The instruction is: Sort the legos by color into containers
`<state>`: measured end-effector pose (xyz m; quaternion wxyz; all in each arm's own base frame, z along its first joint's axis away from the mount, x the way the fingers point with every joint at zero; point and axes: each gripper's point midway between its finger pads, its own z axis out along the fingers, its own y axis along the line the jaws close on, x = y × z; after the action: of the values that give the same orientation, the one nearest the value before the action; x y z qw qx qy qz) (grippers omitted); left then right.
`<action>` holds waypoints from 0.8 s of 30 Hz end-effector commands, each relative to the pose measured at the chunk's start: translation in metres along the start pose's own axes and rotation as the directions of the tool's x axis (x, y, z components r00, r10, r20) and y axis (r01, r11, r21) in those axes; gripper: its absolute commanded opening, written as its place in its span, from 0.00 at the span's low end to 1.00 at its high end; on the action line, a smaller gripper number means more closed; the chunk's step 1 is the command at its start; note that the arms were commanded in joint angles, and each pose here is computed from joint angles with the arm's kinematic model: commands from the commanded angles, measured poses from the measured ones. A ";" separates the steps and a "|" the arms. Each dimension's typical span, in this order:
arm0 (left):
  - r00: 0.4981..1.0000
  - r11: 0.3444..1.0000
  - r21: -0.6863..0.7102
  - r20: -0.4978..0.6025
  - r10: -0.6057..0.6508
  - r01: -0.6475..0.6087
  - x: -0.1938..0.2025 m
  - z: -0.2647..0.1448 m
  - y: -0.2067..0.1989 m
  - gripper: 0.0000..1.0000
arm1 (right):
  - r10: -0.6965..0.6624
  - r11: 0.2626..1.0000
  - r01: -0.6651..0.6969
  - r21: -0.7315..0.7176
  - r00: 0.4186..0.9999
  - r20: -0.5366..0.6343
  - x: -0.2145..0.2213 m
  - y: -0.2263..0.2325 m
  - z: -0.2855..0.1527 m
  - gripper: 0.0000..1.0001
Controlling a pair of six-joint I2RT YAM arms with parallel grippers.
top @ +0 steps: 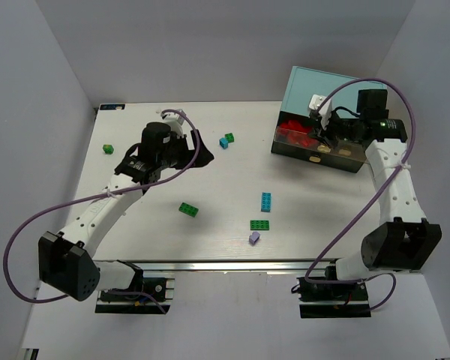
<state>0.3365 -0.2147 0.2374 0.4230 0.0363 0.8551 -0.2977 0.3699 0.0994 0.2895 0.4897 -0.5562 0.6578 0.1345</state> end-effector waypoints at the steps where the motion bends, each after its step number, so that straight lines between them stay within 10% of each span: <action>1: 1.000 1.000 -0.006 -0.025 0.010 -0.011 0.004 -0.003 0.003 0.95 | 0.027 0.999 -0.030 -0.034 0.995 -0.100 0.018 0.008 -0.002 0.00; 24: 0.990 0.997 -0.061 -0.134 -0.047 0.039 0.026 0.014 0.013 0.98 | -0.025 1.000 0.029 0.007 0.927 -0.375 0.084 0.009 0.004 0.00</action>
<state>0.3432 -0.2234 0.1881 0.3393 0.0241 0.8975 -0.2806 0.3631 0.0603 0.2139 0.3588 -0.5784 0.7315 0.0400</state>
